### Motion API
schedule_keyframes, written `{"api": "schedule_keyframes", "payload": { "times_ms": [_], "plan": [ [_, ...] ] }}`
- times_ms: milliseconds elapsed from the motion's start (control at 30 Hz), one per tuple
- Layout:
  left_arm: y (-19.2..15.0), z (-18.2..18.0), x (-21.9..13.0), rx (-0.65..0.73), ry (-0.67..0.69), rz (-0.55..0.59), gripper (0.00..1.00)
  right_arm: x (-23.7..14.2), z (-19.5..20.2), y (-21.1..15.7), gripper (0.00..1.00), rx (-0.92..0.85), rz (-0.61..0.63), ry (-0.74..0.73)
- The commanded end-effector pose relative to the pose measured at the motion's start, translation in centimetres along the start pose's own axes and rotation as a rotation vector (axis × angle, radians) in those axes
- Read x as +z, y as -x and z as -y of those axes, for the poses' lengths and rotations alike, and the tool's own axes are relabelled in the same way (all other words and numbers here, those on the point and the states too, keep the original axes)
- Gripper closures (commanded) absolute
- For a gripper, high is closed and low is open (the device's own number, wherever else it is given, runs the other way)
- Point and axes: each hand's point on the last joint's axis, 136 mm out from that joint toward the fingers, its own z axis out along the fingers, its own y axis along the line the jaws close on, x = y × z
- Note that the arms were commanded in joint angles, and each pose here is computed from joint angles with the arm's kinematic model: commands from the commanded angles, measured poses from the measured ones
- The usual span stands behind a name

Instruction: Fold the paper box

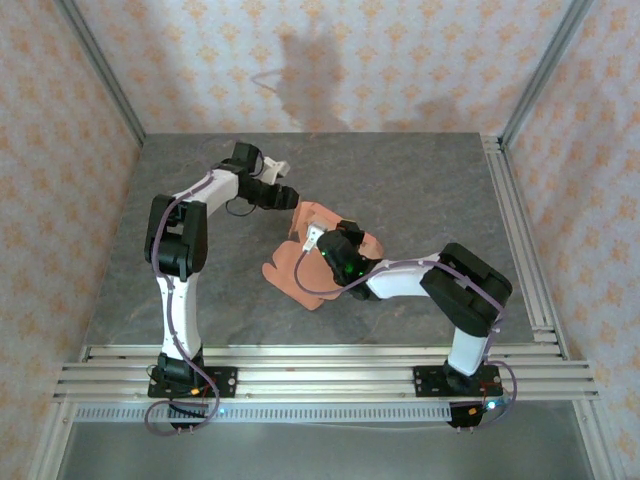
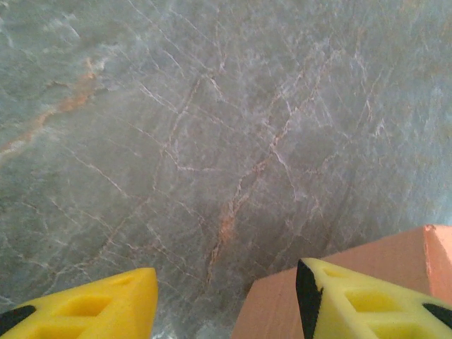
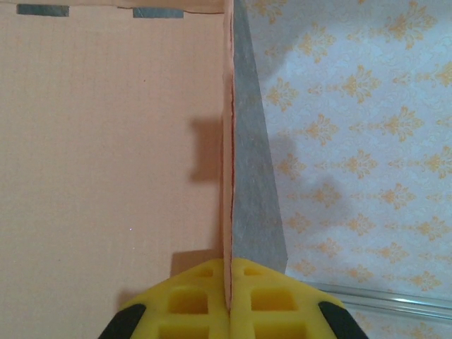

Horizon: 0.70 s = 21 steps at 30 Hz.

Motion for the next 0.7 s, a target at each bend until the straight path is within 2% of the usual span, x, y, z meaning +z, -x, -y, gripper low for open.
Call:
{"api": "schedule_keyframes", "payload": {
  "times_ms": [0, 267, 400, 667],
  "plan": [
    [-0.7, 2.6, -1.2, 0.050, -0.049, -0.011, 0.46, -0.1, 0.9, 0.0, 1.00, 0.013, 0.004, -0.028],
    [-1.7, 2.7, -1.8, 0.039, -0.025, 0.048, 0.46, 0.0, 1.0, 0.1, 1.00, 0.000, 0.006, -0.029],
    [-1.8, 2.9, -2.4, 0.042, -0.004, 0.106, 0.46, 0.4, 0.8, 0.4, 1.00, -0.065, 0.019, -0.070],
    [-3.5, 2.0, -1.9, 0.027, 0.026, 0.095, 0.45, 0.6, 0.8, 1.0, 1.00, -0.063, 0.033, -0.052]
  ]
}}
